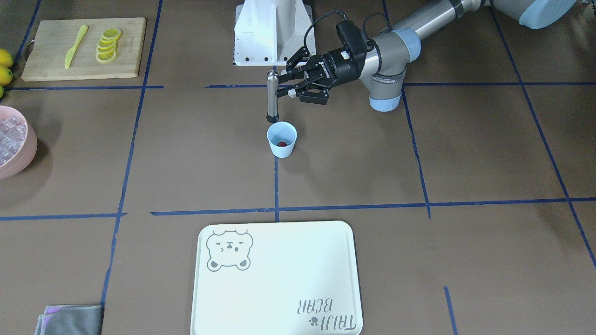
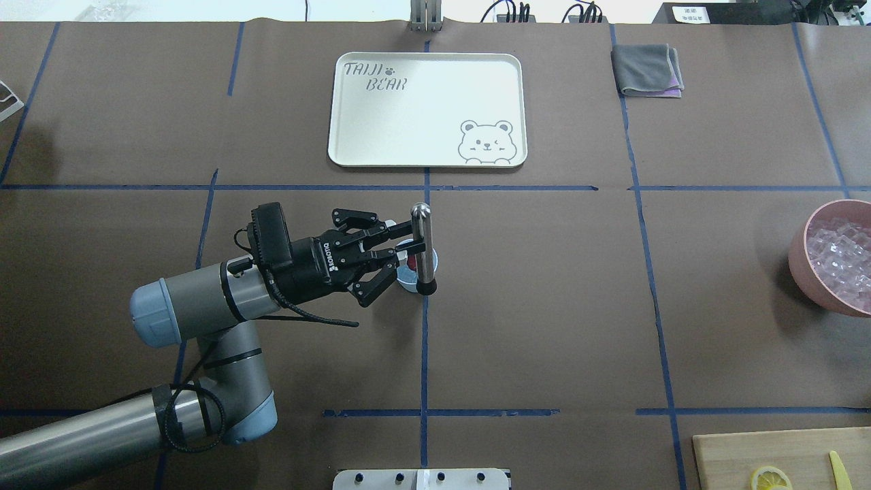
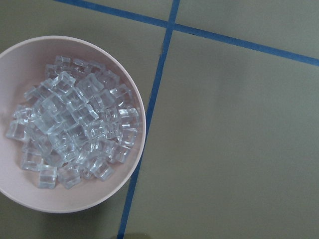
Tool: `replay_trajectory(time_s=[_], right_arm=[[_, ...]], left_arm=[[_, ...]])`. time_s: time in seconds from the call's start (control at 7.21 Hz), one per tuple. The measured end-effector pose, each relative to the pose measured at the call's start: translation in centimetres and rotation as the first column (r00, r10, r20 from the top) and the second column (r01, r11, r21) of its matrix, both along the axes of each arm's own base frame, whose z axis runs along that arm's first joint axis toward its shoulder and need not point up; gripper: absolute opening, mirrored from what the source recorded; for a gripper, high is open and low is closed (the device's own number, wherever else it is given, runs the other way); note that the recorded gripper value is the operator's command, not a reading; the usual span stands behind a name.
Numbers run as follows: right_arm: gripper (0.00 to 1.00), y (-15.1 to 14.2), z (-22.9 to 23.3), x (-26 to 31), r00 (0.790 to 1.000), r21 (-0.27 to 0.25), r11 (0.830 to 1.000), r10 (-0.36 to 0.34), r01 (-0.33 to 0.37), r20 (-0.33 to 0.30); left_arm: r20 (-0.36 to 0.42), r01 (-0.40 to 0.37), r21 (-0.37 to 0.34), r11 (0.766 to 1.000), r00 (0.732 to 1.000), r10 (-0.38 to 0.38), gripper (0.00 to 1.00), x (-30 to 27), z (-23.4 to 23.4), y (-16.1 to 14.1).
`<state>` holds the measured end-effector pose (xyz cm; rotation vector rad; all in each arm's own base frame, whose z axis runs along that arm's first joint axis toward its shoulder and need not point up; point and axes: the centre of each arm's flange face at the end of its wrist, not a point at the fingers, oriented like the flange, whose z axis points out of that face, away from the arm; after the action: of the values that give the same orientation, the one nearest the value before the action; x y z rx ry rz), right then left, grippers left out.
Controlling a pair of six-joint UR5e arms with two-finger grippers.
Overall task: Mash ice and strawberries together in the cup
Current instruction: 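Press the rod down on the strawberry and ice in the cup, then lift the rod out of the cup and withdraw the left gripper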
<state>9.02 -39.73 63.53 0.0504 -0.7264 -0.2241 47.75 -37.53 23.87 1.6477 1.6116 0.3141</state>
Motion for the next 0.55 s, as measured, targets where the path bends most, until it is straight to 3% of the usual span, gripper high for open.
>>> replay_trajectory(time_s=[0.28,0.55], right_arm=[[0.99,0.0,0.0,0.0,1.0,0.0,1.0,0.0,0.0,-0.001],[0.99,0.0,-0.1,0.0,1.0,0.001,1.0,0.001,-0.001,0.0]], left_arm=[[0.03,0.007,-0.071,0.997,1.0,-0.005,0.0,-2.6,-1.7,-2.3],[0.18,0.024,-0.187,0.982,0.984,0.011,0.0,-6.3,-4.9,-1.5]])
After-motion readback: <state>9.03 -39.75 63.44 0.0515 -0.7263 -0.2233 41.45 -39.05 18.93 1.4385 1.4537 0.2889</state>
